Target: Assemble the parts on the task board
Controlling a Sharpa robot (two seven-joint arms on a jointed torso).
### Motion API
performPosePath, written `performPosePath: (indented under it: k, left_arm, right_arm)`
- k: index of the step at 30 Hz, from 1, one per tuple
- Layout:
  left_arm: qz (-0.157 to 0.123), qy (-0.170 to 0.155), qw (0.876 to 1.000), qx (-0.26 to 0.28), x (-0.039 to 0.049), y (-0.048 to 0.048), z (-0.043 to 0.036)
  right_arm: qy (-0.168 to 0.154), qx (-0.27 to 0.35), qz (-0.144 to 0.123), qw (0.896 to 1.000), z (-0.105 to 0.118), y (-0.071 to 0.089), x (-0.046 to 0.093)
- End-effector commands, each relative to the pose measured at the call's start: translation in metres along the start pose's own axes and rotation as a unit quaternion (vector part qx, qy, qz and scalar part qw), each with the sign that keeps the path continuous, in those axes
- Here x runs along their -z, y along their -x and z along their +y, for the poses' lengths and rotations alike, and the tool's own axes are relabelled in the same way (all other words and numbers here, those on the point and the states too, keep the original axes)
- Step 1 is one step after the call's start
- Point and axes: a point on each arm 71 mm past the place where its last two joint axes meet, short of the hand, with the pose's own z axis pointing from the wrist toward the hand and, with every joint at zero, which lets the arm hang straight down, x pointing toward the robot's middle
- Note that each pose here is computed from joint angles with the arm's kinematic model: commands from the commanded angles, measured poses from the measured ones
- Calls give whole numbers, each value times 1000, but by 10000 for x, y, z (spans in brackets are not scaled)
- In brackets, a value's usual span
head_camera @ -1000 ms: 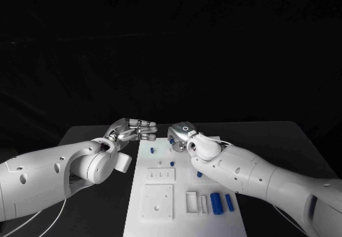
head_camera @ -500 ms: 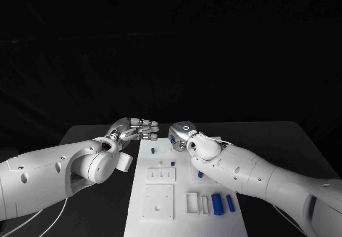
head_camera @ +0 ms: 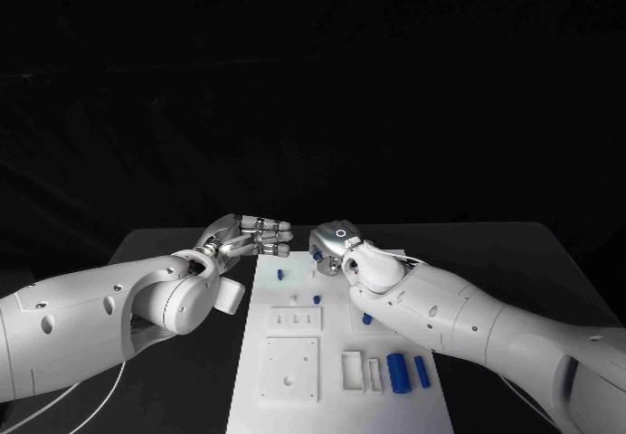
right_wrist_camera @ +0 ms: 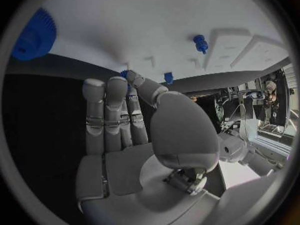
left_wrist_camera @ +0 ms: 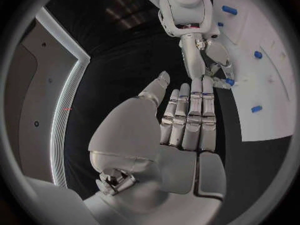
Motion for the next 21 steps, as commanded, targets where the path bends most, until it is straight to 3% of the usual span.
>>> performPosePath:
  k: [1, 21]
  left_arm:
    - [8, -6, 1000, 0, -8, -32, -24]
    - [6, -5, 1000, -2, -29, -17, -32]
  right_arm:
    - [4, 8, 8, 1000, 29, -15, -10]
    - [5, 8, 25, 1000, 35, -34, -5]
